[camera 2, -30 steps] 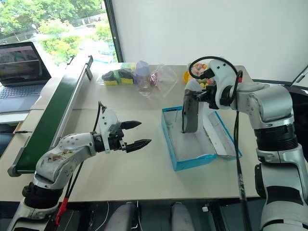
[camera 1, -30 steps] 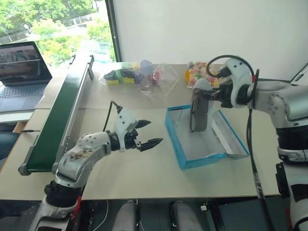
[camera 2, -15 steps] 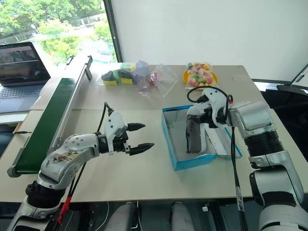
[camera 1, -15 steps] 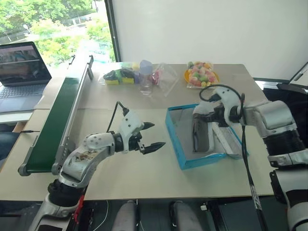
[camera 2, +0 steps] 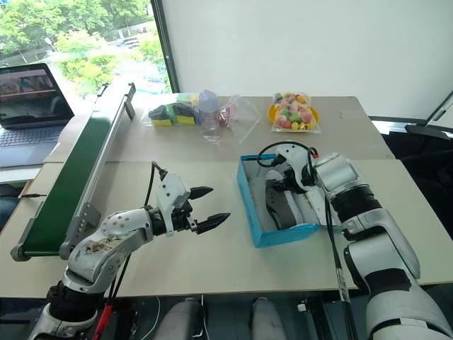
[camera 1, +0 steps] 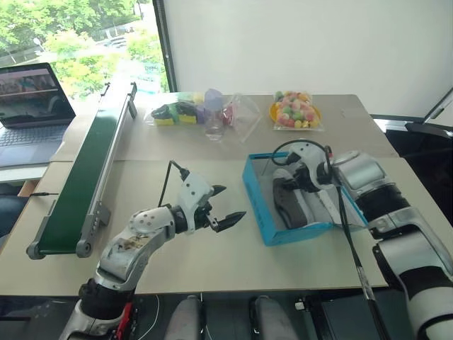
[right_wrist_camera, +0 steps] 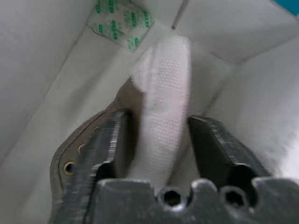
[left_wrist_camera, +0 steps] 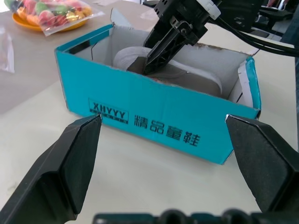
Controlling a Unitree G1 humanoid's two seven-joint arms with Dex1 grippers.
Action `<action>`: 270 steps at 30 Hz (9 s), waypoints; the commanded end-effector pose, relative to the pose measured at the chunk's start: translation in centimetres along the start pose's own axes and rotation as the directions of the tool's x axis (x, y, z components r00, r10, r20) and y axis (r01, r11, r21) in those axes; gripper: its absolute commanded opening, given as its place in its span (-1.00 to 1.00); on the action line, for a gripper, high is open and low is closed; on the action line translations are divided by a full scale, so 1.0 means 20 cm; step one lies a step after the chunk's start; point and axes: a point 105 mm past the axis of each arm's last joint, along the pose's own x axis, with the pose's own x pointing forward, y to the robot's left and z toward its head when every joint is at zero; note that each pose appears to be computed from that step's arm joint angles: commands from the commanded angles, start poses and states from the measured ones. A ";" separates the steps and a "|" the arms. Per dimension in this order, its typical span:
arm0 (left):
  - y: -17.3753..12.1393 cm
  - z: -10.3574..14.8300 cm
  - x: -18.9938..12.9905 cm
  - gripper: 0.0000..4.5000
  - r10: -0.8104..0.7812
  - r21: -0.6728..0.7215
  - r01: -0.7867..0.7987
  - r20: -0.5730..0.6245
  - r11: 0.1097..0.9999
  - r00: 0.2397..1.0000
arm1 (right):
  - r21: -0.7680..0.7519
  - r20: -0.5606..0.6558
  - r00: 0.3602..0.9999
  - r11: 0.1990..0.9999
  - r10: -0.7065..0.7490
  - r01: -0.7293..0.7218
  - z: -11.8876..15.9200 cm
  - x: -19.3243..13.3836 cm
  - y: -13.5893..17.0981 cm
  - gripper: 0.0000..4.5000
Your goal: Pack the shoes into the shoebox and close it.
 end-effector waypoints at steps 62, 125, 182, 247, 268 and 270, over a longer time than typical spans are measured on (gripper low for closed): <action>1.10 -0.15 -0.98 1.00 0.925 -0.074 -0.933 -0.124 0.353 0.360 | -0.385 0.587 0.707 0.904 0.395 -0.186 0.43 -0.15 0.73 0.99; 0.29 0.51 0.19 -0.99 0.298 -0.317 -0.187 0.353 0.930 0.887 | 0.396 0.845 0.534 0.676 -0.005 -0.621 0.69 -0.34 0.34 1.00; 0.41 0.31 -0.07 0.36 0.321 -0.151 -0.298 0.166 0.943 0.932 | 0.352 0.472 0.881 0.922 -0.024 -0.164 0.14 -0.30 0.12 -0.76; 0.16 0.21 -0.04 0.39 0.265 -0.058 -0.260 0.133 0.964 0.955 | 0.079 0.233 0.969 0.991 0.086 -0.107 0.33 -0.14 0.18 0.98; 0.13 0.27 0.10 0.39 0.017 0.044 -0.023 0.123 0.999 0.992 | 0.312 0.328 0.940 0.950 -0.096 -0.012 0.04 -0.65 0.08 0.10; 0.11 0.30 0.11 0.39 -0.042 0.067 0.034 0.113 0.997 0.993 | 0.318 0.313 0.942 0.948 -0.119 0.015 -0.03 -0.71 0.09 -0.20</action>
